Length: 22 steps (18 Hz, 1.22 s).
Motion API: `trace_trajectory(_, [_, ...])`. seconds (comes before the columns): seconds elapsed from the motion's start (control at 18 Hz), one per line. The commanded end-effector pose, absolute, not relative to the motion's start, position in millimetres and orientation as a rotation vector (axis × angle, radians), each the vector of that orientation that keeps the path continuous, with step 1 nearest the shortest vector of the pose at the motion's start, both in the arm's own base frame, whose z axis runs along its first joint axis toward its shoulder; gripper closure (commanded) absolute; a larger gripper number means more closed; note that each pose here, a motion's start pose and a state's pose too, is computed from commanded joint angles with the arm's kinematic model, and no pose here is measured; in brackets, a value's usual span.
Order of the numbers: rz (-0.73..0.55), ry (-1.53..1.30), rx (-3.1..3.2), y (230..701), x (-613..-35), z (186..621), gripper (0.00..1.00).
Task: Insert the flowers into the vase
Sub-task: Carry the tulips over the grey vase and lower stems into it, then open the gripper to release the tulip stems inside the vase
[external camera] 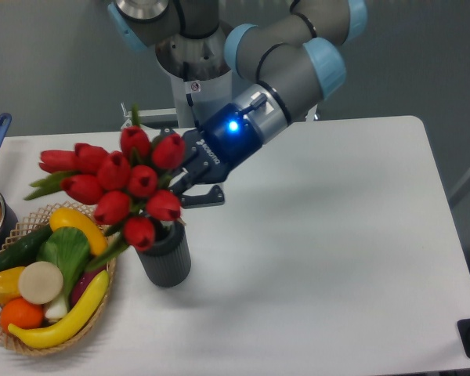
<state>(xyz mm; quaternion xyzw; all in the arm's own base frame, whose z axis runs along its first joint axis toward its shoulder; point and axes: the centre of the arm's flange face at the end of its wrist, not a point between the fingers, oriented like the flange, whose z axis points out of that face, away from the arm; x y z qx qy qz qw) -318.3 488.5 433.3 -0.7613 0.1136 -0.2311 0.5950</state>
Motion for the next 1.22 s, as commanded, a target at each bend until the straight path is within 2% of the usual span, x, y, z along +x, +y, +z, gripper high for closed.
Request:
trace_trajectory(0.67, [-0.518,0.304,-1.774,488.4,-315.6,402.8,0.89])
trace_trajectory(1.22, [-0.506,0.344,-1.784,487.6,-313.5,359.9,0.85])
